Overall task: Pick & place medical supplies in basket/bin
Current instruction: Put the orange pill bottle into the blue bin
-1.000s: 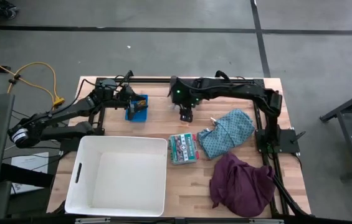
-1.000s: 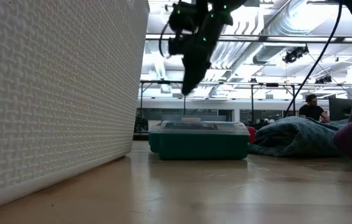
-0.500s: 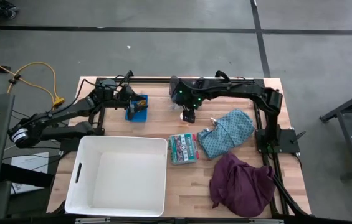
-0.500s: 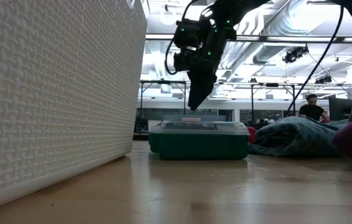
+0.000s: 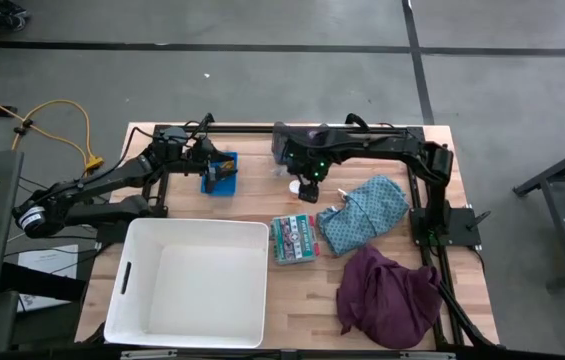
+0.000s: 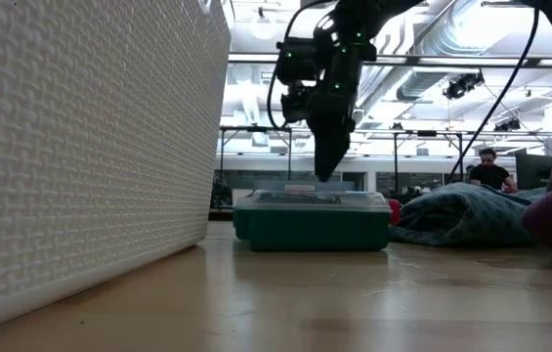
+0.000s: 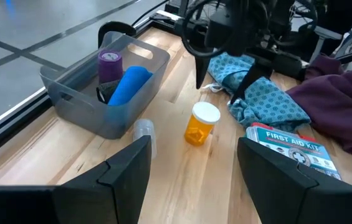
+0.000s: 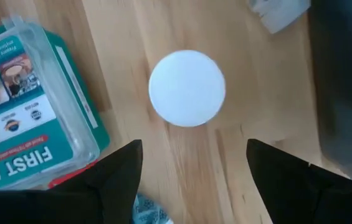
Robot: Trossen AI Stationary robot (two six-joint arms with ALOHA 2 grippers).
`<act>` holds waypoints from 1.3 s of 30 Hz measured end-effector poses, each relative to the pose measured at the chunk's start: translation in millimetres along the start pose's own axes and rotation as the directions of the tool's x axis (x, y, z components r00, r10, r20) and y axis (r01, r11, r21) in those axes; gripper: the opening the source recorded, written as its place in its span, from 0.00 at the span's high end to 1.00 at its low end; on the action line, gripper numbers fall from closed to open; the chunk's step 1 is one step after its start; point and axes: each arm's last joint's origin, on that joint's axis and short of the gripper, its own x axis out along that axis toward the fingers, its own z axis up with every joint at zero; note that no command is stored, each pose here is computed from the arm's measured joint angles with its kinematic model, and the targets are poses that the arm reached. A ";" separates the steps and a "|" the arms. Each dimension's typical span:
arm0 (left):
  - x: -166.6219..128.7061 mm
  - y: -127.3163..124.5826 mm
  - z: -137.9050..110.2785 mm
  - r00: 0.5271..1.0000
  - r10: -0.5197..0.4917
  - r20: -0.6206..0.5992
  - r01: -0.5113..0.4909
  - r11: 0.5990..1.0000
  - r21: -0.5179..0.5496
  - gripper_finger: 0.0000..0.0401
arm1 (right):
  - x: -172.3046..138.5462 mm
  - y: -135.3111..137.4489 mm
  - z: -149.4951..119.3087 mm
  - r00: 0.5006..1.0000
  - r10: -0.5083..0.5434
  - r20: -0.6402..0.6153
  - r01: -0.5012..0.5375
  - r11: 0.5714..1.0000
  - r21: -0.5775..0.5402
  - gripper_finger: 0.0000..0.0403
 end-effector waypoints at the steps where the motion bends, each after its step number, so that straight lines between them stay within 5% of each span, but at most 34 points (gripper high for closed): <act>1: 0.0 0.0 0.0 1.000 0.000 0.000 0.000 1.000 0.000 0.42 | 2.3 1.3 -1.3 1.000 0.000 -0.005 0.000 1.000 -0.003 0.31; 19: 0.0 0.0 0.0 1.000 0.000 0.000 0.000 1.000 0.000 0.42 | 56.3 -5.8 -23.4 0.994 -0.005 0.112 0.007 1.000 -0.020 0.32; 39: 0.0 0.0 0.0 1.000 0.000 0.000 0.000 1.000 0.000 0.42 | 61.3 -18.9 -15.9 0.949 0.101 0.300 -0.087 0.994 -0.059 0.32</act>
